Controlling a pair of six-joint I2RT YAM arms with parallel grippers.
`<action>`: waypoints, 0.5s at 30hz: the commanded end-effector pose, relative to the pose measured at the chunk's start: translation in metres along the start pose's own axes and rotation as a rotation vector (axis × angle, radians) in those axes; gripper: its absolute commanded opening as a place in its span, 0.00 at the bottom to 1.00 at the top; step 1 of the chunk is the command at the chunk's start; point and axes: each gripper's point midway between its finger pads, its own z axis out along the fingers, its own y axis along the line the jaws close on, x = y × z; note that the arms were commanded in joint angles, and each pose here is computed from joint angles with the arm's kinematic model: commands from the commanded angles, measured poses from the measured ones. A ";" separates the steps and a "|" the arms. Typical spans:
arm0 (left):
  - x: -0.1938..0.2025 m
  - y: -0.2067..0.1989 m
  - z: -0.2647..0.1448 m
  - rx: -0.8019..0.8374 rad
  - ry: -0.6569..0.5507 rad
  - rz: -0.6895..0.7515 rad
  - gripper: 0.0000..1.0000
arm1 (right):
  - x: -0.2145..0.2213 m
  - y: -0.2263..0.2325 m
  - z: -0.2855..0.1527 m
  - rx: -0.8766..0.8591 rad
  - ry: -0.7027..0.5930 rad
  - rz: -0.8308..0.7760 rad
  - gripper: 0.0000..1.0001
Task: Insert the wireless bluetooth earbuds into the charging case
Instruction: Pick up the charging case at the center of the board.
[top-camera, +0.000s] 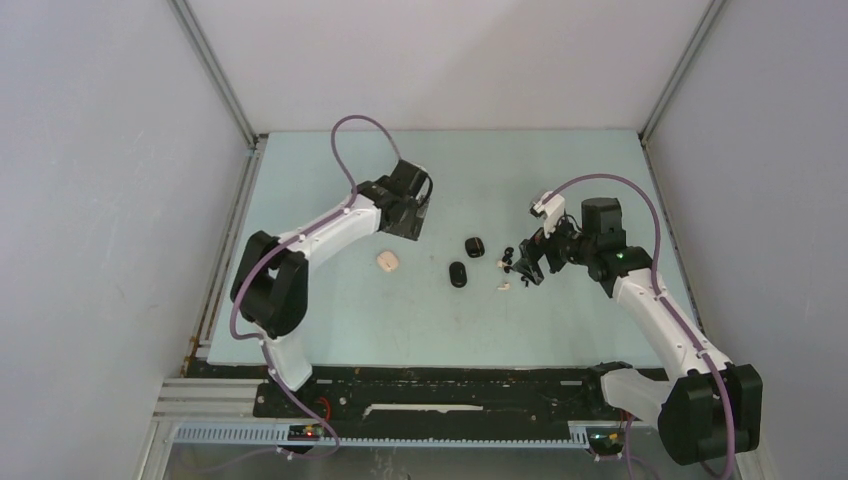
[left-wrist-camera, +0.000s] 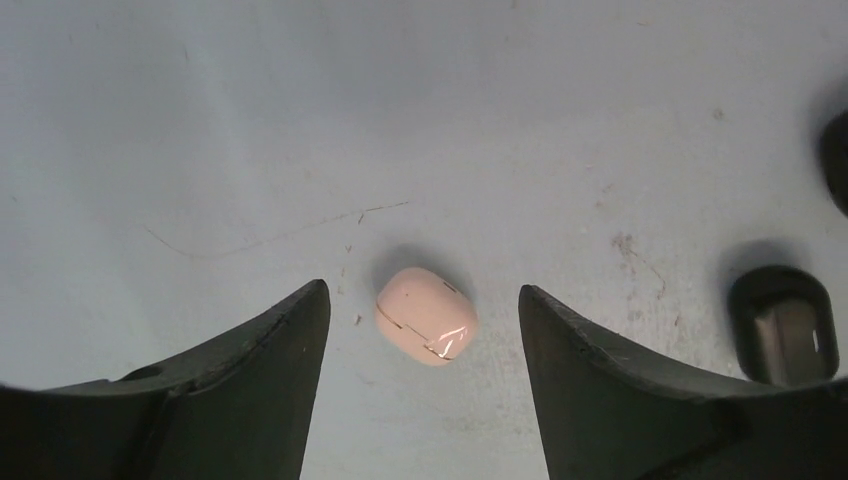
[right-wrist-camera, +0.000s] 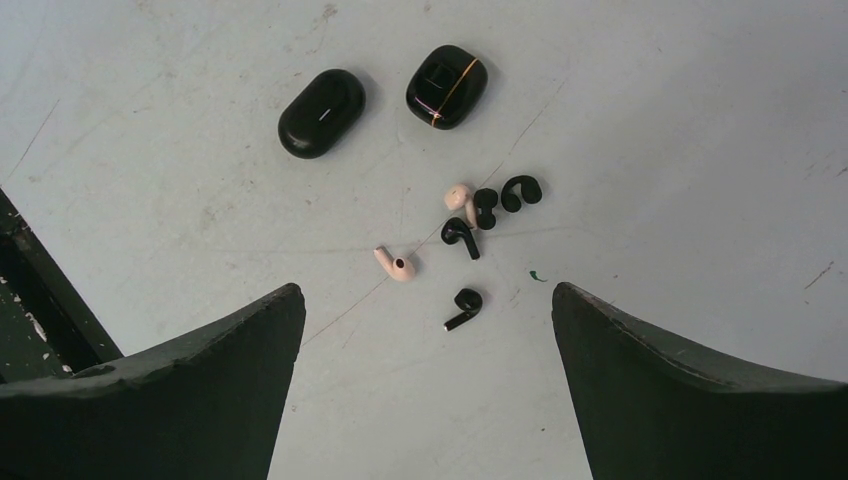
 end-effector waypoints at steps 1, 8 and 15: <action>0.003 0.004 -0.014 0.131 0.099 0.301 0.76 | -0.019 -0.003 -0.004 0.011 -0.038 -0.047 0.96; 0.012 0.021 -0.003 0.174 0.135 0.250 0.82 | -0.018 -0.002 -0.004 0.004 -0.036 -0.038 0.96; 0.025 0.009 0.017 0.216 0.167 0.232 0.83 | -0.017 -0.001 -0.002 -0.006 -0.032 -0.036 0.96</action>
